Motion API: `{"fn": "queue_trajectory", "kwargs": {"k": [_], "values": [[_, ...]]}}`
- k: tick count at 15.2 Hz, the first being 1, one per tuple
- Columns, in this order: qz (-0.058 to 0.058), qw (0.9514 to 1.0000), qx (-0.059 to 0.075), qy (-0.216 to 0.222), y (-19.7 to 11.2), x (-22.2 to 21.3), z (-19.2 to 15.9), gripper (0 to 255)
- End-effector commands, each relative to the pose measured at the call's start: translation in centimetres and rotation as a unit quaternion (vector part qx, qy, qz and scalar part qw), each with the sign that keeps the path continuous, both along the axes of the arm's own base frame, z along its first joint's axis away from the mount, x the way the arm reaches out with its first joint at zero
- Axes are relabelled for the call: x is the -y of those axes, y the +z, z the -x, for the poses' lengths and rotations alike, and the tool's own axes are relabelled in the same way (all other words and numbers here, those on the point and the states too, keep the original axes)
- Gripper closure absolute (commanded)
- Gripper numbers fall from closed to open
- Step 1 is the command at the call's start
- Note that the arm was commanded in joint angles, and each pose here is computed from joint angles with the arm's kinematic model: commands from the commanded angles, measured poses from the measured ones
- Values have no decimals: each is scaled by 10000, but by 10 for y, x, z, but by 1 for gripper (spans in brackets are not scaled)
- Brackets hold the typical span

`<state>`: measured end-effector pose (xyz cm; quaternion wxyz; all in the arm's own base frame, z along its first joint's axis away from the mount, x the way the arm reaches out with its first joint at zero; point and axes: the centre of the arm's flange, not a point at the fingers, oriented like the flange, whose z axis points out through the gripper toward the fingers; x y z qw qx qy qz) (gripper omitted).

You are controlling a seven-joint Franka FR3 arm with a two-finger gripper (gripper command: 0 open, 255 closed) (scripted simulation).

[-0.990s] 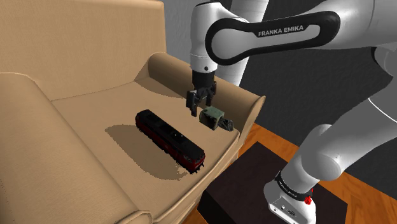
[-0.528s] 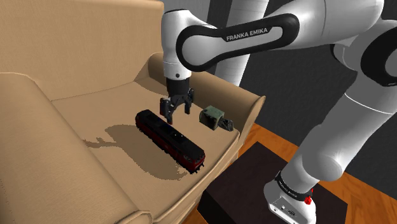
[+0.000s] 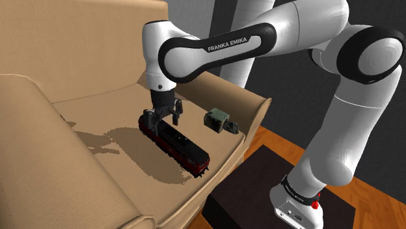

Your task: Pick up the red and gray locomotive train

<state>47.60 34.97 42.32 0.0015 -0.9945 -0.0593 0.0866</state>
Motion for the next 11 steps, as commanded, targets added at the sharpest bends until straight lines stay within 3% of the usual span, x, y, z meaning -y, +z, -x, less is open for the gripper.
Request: {"fn": "queue_trajectory", "kwargs": {"k": [1, 5, 6, 11], "values": [[-3, 10000, 1, -2, -11, -1, -1, 0], [-3, 10000, 1, -2, -24, -1, -1, 0], [-3, 10000, 2, -2, -24, 0, -1, 255], [-3, 10000, 2, -1, -24, 0, -1, 255]]}}
